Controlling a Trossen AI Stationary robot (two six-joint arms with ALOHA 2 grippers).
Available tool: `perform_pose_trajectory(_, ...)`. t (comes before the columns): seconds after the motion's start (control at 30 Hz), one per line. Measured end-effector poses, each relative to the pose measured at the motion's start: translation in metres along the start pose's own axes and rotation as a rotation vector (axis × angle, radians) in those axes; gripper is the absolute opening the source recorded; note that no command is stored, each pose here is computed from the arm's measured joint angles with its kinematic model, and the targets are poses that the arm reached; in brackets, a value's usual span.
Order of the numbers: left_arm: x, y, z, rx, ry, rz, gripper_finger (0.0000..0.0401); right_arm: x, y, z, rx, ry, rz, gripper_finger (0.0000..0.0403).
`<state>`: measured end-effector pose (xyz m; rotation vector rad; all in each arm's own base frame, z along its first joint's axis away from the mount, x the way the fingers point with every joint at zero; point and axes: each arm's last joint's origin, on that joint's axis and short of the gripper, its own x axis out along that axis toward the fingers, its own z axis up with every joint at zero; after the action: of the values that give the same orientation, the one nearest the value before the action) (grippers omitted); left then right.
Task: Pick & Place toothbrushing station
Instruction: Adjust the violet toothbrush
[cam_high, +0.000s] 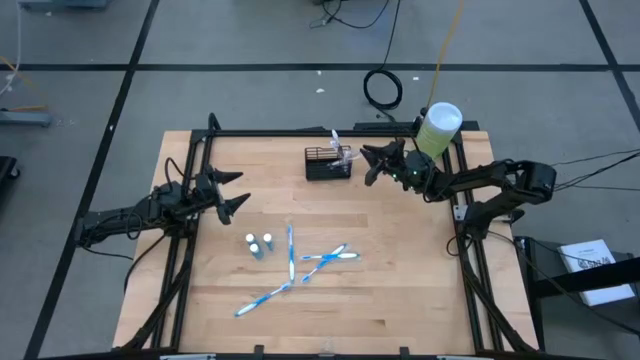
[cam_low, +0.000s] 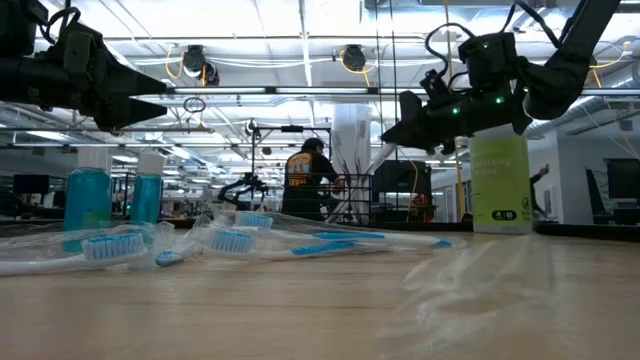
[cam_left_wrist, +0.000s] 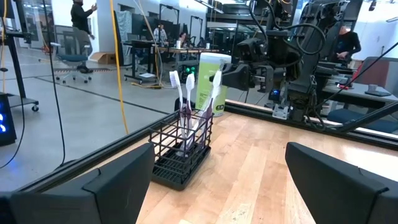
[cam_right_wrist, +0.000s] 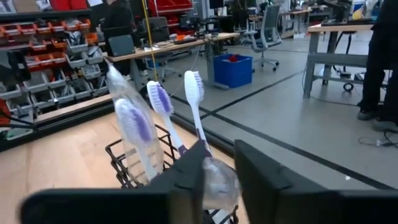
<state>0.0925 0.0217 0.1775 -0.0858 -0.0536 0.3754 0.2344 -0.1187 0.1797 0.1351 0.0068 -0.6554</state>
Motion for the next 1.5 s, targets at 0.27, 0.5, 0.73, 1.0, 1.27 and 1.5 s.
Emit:
perform_pose_trajectory(0.27,0.000,0.000,0.000,0.000,0.000,0.000,0.0367,0.001,0.001,0.006,-0.028,-0.030,0.003,0.0007)
perform_pose_trajectory(0.5,0.000,0.000,0.000,0.000,0.000,0.000,0.0367,-0.004,0.003,0.031,-0.054,-0.091,0.009,0.0001)
perform_pose_trajectory(0.73,0.000,0.000,0.000,0.000,0.000,0.000,0.0367,-0.007,0.006,0.058,-0.132,0.035,-0.002,0.0001)
perform_pose_trajectory(1.0,0.000,0.000,0.000,0.000,0.000,0.000,0.0367,0.003,0.014,0.093,-0.222,0.159,0.017,0.0000)
perform_pose_trajectory(1.27,0.000,0.000,0.000,0.000,0.000,0.000,0.0367,0.014,0.022,0.115,-0.236,0.210,0.129,0.0000)
perform_pose_trajectory(1.5,0.000,0.000,0.000,0.000,0.000,0.000,0.0367,0.026,0.026,0.112,-0.270,0.319,0.180,0.0000)
